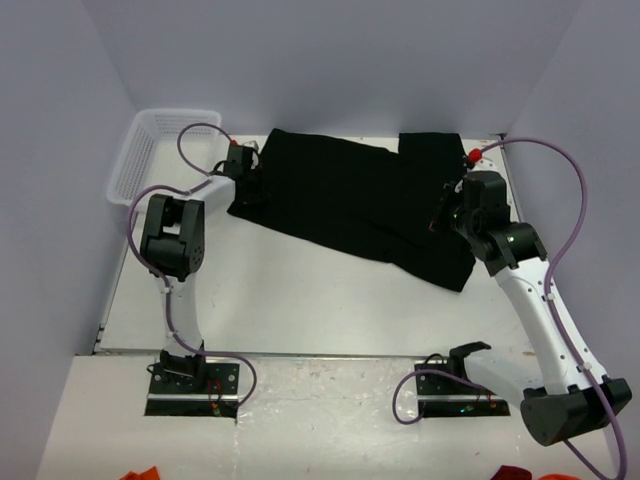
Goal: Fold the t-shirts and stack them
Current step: Fold the flattened tshirt in 1/3 of the way
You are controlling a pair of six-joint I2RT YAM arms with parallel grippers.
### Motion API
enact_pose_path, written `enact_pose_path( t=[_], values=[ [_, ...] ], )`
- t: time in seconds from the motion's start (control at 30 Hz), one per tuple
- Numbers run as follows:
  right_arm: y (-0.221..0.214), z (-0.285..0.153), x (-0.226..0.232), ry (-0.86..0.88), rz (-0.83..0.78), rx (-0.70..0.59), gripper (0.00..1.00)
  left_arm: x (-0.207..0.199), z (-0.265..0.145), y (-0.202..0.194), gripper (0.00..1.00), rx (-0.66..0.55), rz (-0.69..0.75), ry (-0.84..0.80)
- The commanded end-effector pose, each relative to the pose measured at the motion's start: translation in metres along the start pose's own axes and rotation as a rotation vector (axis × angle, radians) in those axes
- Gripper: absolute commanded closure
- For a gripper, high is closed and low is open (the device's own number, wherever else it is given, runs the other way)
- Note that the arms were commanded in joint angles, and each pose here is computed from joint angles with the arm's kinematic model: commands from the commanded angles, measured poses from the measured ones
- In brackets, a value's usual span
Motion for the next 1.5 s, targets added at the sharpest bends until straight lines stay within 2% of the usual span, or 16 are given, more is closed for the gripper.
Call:
enact_pose_path(
  t=[0.0,0.17,0.27,0.47,0.73,0.8,1.0,1.1,1.17,1.23,1.3,1.37,1.4,1.47],
  values=[
    [0.009,0.004,0.008,0.040,-0.019,-0.028,1.00,0.014,-0.003,0.008,1.00,-0.023,0.010,0.093],
    [0.007,0.007,0.010,0.046,-0.009,-0.019,1.00,0.043,-0.004,-0.007,1.00,0.001,-0.020,0.249],
    [0.007,0.006,0.009,0.033,-0.008,-0.018,1.00,0.073,-0.015,-0.026,1.00,0.051,-0.083,0.406],
    [0.010,-0.002,0.010,0.036,-0.005,-0.032,1.00,0.118,-0.044,-0.062,1.00,0.090,-0.229,0.544],
    [-0.031,0.018,0.001,-0.037,-0.003,0.112,1.00,0.149,-0.093,-0.098,1.00,0.051,-0.287,0.679],
    [-0.045,0.025,-0.006,-0.065,-0.005,0.149,0.96,0.150,-0.100,-0.094,1.00,0.024,-0.287,0.674],
    [-0.075,0.047,-0.024,-0.195,-0.004,0.278,0.74,0.156,-0.114,-0.082,1.00,-0.023,-0.275,0.736],
    [-0.087,0.058,-0.029,-0.225,-0.026,0.340,0.54,0.149,-0.118,-0.075,1.00,-0.040,-0.282,0.698],
    [-0.092,0.067,-0.031,-0.240,-0.050,0.377,0.49,0.139,-0.122,-0.064,1.00,-0.070,-0.276,0.644],
    [-0.090,0.074,-0.023,-0.181,-0.059,0.371,0.46,0.127,-0.130,-0.053,1.00,-0.103,-0.265,0.598],
    [-0.089,0.084,-0.008,-0.091,-0.045,0.373,0.46,0.114,-0.135,-0.044,1.00,-0.122,-0.237,0.553],
    [-0.089,0.092,0.001,-0.041,-0.036,0.384,0.50,0.092,-0.141,-0.035,1.00,-0.135,-0.203,0.474],
    [-0.092,0.101,0.009,-0.001,-0.029,0.420,0.58,0.078,-0.146,-0.029,1.00,-0.151,-0.191,0.424],
    [-0.093,0.111,0.020,0.029,-0.035,0.444,0.63,0.066,-0.151,-0.025,1.00,-0.163,-0.171,0.380]
  ],
)
Point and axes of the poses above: each gripper's point midway between its finger pads, its own z axis out along the fingers, its own x axis along the line the jaws close on, y = z × x, the point moved 3 cm from there along -z, back along the fingers, and after that the axes turned 7 degrees about -z, right-handed, at the moved point
